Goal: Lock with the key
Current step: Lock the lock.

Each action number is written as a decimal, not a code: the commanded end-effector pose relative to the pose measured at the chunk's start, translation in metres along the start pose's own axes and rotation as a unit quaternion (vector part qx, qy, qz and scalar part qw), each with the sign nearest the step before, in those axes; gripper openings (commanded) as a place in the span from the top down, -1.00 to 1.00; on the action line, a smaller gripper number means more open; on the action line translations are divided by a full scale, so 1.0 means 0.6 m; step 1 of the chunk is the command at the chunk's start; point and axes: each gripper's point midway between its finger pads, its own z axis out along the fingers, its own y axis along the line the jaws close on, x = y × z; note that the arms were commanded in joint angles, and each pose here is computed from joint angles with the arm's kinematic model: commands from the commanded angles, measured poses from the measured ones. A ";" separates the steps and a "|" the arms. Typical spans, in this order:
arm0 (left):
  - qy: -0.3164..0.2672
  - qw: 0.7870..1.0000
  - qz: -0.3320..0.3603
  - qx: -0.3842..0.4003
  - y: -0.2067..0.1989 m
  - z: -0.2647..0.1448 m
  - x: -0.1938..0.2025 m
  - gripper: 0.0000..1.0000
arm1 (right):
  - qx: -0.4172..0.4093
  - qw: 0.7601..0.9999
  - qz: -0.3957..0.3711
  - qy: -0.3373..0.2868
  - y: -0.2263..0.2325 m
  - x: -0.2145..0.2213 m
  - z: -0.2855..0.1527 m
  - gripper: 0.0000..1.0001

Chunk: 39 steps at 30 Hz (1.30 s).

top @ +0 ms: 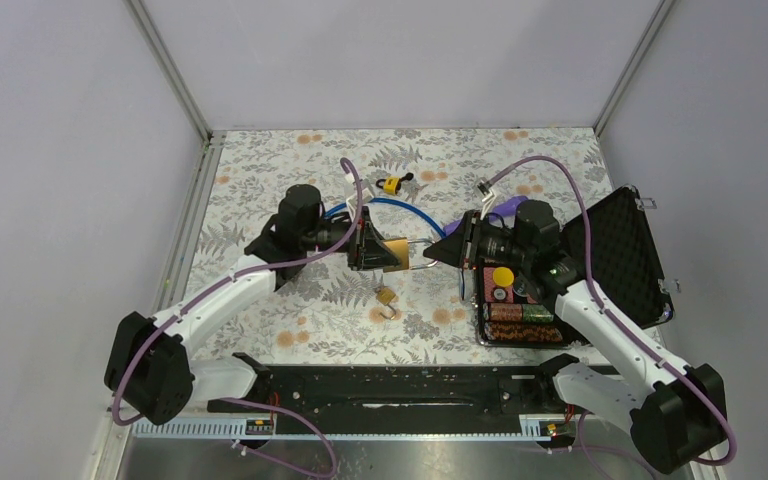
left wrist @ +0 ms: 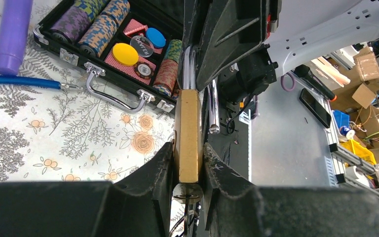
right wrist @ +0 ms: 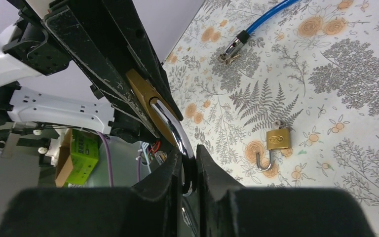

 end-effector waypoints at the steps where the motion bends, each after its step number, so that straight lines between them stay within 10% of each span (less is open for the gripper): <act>1: -0.051 0.991 0.113 0.041 -0.062 -0.016 -0.072 1.00 | -0.008 0.999 0.012 -0.035 0.020 -0.044 -0.007 1.00; 8: -0.055 0.993 0.101 0.033 -0.063 -0.017 -0.084 1.00 | -0.031 0.998 -0.013 -0.044 0.036 -0.055 -0.016 1.00; 14: -0.089 0.990 0.105 0.041 -0.082 -0.022 -0.111 -0.41 | -0.103 0.985 -0.101 -0.093 0.124 -0.100 -0.048 1.00; 18: -0.137 0.982 0.120 0.045 -0.096 -0.027 -0.145 -0.87 | -0.125 0.980 -0.121 -0.101 0.166 -0.124 -0.063 1.00; 39: -0.283 0.944 0.119 0.126 -0.142 0.026 -0.219 -0.73 | -0.202 0.965 0.000 -0.169 0.291 -0.209 -0.119 1.00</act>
